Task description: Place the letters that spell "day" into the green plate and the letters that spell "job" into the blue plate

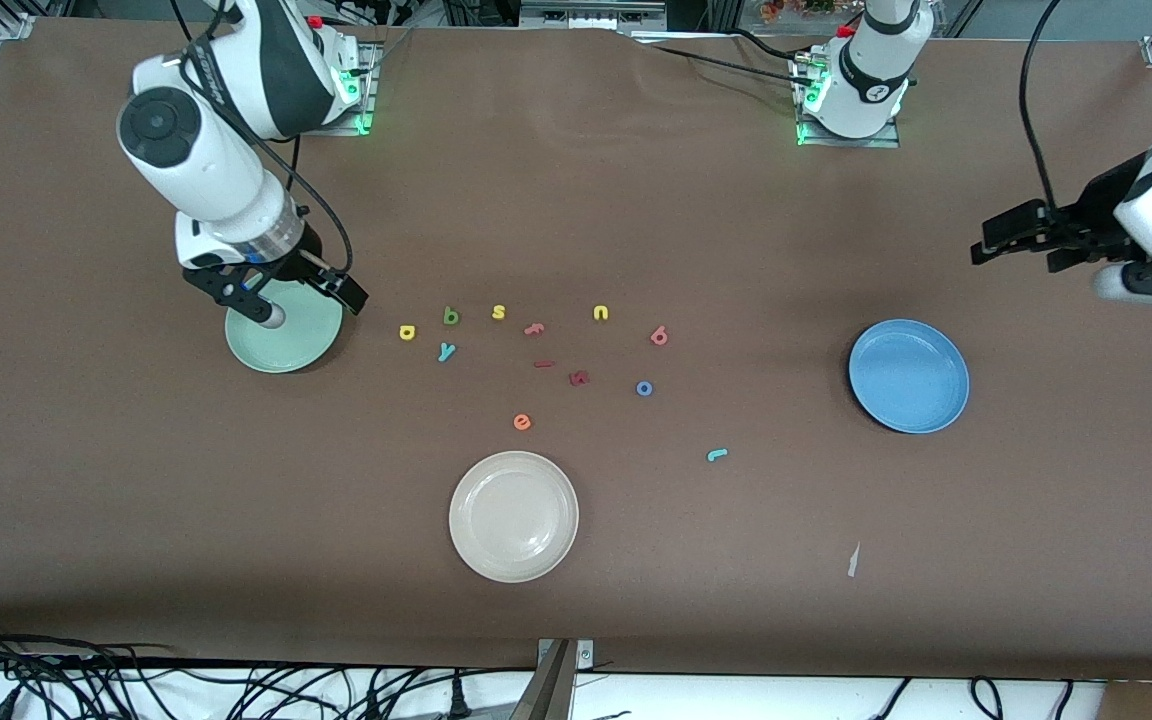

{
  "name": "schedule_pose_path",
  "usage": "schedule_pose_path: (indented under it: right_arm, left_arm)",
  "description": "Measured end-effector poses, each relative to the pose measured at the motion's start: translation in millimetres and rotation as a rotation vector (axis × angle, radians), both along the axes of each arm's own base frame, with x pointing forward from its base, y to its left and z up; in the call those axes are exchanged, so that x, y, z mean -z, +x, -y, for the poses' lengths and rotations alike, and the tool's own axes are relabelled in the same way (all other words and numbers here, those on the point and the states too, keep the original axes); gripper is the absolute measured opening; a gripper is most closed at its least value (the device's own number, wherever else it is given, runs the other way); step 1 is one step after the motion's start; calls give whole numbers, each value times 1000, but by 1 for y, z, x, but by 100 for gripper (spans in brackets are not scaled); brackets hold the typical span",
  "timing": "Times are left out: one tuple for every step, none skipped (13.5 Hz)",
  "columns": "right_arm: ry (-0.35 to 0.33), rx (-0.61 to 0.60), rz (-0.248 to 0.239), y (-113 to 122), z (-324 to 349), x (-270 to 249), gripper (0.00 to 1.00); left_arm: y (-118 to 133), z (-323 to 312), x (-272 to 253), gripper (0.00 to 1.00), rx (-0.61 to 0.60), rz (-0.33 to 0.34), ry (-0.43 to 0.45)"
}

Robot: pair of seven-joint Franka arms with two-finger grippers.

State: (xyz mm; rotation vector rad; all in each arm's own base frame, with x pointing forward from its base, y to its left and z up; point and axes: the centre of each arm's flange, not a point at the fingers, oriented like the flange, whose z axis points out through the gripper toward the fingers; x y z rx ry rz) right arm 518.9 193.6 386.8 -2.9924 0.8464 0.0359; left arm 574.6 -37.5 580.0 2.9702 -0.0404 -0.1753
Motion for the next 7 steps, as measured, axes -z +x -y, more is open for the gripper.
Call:
schedule_pose_path:
  right_arm:
    - [0,34,-26,-1,-3,17,100]
    - [1,62,-45,-1,-9,35,100]
    - [-5,79,-50,-1,-19,50,100]
    - [-20,91,-45,-3,-30,63,100]
    - [-31,104,-36,-5,-41,75,100]
    - [-30,122,-24,-7,-52,85,100]
    - [-23,138,-14,-8,-62,96,100]
  left_arm:
    - [4,16,9,100,24,-3,1]
    - [9,32,21,100,48,-9,3]
    - [17,49,38,100,70,-12,5]
    - [26,66,59,100,91,-9,11]
    - [35,81,80,100,111,-5,21]
    - [42,96,100,100,129,1,32]
    - [47,111,119,100,147,1,37]
